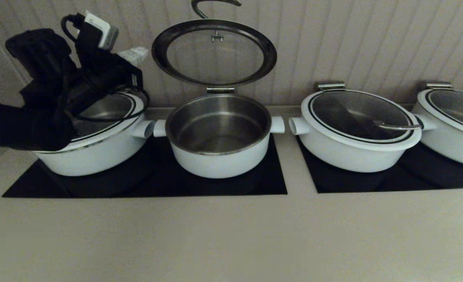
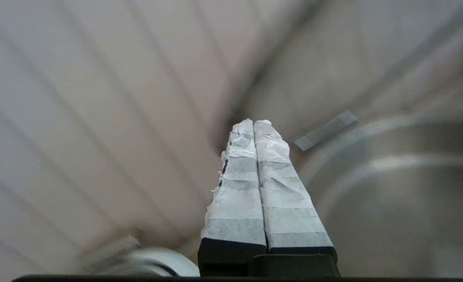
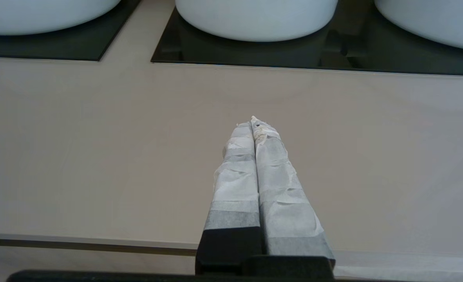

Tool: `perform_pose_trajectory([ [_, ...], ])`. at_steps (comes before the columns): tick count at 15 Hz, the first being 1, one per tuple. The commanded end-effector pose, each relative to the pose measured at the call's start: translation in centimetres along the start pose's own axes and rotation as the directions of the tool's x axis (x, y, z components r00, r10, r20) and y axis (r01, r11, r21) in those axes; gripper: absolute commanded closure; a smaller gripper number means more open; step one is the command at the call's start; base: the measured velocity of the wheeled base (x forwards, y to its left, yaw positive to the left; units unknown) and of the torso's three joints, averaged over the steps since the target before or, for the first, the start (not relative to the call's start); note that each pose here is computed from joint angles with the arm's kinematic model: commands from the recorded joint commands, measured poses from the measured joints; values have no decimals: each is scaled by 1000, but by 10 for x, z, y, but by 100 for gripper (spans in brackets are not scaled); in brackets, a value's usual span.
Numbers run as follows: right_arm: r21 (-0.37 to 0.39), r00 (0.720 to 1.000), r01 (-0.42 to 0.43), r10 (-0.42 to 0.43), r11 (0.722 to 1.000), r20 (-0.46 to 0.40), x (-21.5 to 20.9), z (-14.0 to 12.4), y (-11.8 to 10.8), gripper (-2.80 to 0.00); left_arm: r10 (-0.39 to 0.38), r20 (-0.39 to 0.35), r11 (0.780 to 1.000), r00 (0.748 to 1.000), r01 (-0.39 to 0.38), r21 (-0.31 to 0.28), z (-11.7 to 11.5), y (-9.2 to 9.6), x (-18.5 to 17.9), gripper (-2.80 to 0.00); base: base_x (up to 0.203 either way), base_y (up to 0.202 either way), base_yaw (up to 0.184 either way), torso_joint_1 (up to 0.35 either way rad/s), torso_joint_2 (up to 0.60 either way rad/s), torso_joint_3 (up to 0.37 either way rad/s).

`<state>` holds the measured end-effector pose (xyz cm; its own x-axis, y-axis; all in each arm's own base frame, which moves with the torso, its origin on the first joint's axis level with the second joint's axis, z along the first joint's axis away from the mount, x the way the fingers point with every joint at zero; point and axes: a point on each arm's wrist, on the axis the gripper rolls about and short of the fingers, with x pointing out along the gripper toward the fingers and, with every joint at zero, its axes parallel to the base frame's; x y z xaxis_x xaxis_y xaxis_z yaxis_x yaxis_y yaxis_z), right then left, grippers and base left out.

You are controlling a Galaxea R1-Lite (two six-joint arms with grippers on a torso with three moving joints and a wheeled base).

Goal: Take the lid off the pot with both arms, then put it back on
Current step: Close the pot lid

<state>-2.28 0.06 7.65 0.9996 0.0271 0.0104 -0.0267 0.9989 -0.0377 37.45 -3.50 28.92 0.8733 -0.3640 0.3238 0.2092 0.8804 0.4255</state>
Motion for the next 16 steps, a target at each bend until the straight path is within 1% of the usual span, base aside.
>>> perform_pose_trajectory([
  [1, -1, 1000, 0, 0, 1000, 0, 0, 0, 0, 0, 22, 35, 1000, 999, -22, 20, 3, 13, 14, 0, 0, 0, 0, 0, 0, 0],
  [5, 0, 1000, 0, 0, 1000, 0, 0, 0, 0, 0, 36, 72, 999, 997, -38, 33, 7, 24, 38, 0, 0, 0, 0, 0, 0, 0],
  [8, -1, 1000, 0, 0, 1000, 0, 0, 0, 0, 0, 35, 125, 998, 992, -41, 47, 13, 32, 56, 0, 0, 0, 0, 0, 0, 0],
  [9, -1, 1000, 0, 0, 1000, 0, 0, 0, 0, 0, 21, 129, 998, 991, -27, 48, 10, 33, 61, 0, 0, 0, 0, 0, 0, 0],
  [10, -1, 1000, -1, 1, 1000, -1, 0, 0, 0, 0, 4, 111, 999, 994, -9, 42, 6, 32, 63, 0, 0, 0, 0, 0, 0, 0],
  [12, -1, 1000, 0, 0, 1000, 0, 0, 0, 0, 0, -1, 103, 999, 995, -3, 37, 3, 31, 64, 0, 0, 0, 0, 0, 0, 0],
  [14, -1, 1000, 0, 0, 1000, 0, 0, 0, 0, 0, -10, 99, 999, 995, 7, 35, 2, 30, 63, 0, 0, 0, 0, 0, 0, 0],
  [16, -1, 1000, 0, 0, 1000, 0, 0, 0, 0, 0, -39, 107, 999, 993, 35, 35, 4, 28, 62, 0, 0, 0, 0, 0, 0, 0],
])
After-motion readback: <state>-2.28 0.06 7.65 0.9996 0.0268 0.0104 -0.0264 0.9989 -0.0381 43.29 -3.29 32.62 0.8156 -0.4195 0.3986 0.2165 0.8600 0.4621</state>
